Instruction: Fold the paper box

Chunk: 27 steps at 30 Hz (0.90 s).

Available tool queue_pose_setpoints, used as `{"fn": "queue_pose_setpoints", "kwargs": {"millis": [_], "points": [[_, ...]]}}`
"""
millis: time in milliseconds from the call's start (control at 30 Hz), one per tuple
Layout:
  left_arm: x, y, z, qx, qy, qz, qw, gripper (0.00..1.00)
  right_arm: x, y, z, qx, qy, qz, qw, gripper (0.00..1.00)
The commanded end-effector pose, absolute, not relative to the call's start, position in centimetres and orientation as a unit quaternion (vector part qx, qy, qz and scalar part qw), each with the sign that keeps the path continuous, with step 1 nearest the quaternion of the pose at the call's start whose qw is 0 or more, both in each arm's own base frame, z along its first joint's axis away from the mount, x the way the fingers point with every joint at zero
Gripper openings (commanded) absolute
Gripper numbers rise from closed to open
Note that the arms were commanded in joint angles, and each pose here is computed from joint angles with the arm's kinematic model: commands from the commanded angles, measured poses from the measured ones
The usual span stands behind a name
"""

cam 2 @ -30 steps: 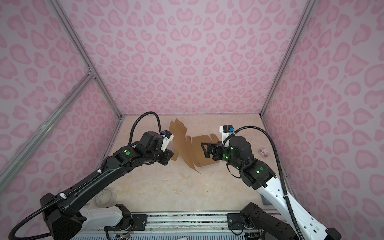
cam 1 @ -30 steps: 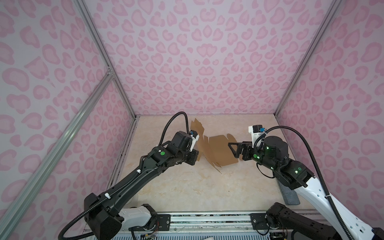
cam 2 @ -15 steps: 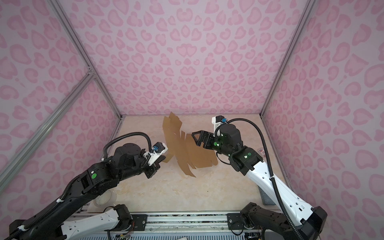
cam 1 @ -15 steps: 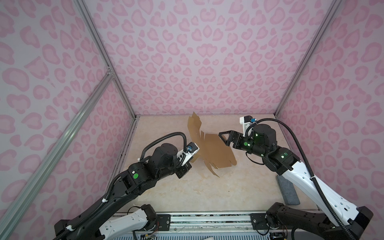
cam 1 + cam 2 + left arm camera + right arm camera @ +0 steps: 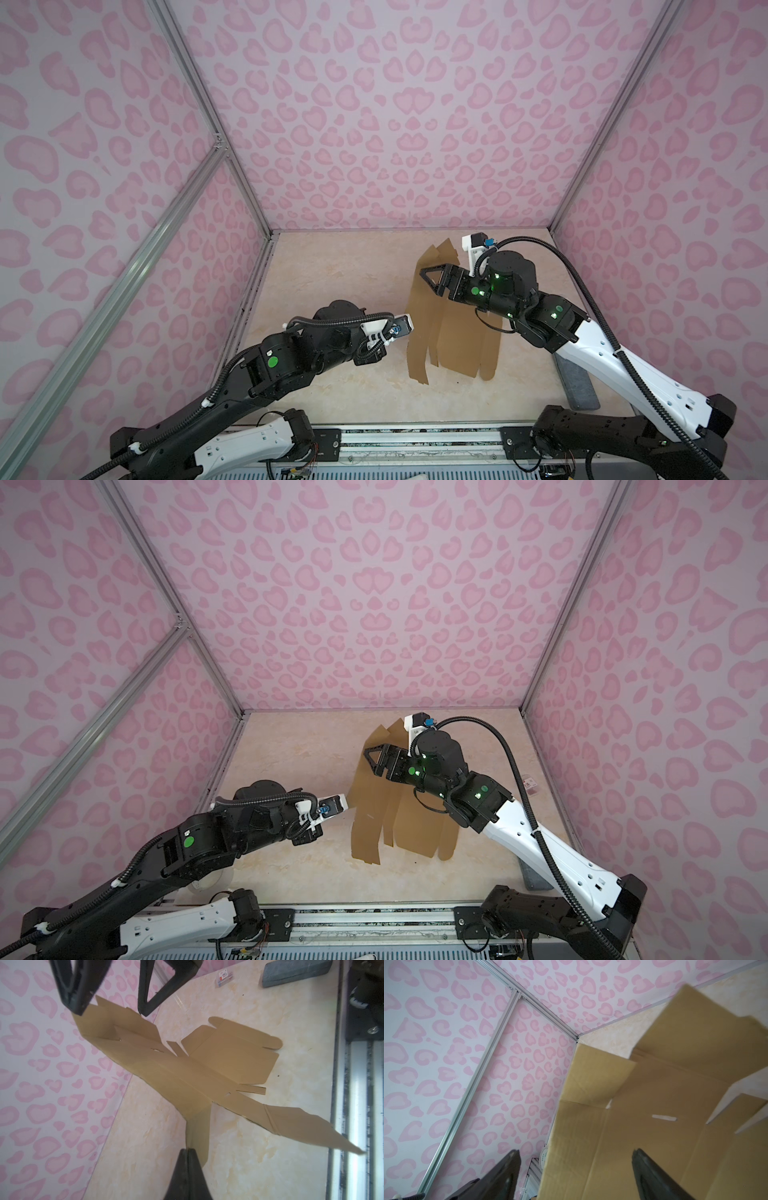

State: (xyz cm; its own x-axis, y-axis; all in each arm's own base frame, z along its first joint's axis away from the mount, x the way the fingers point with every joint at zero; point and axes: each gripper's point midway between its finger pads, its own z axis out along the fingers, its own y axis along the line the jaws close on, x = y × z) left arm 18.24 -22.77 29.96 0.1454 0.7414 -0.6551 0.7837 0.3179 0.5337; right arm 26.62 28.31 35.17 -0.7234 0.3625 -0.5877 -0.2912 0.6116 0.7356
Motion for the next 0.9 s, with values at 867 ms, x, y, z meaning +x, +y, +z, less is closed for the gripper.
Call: {"fn": "queue_pose_setpoints", "kwargs": {"millis": [867], "points": [[22.2,-24.5,31.1,0.585,0.6,0.15,0.525,0.04,28.9,28.6,30.9,0.095,0.838,0.419,0.336,0.7]]}}
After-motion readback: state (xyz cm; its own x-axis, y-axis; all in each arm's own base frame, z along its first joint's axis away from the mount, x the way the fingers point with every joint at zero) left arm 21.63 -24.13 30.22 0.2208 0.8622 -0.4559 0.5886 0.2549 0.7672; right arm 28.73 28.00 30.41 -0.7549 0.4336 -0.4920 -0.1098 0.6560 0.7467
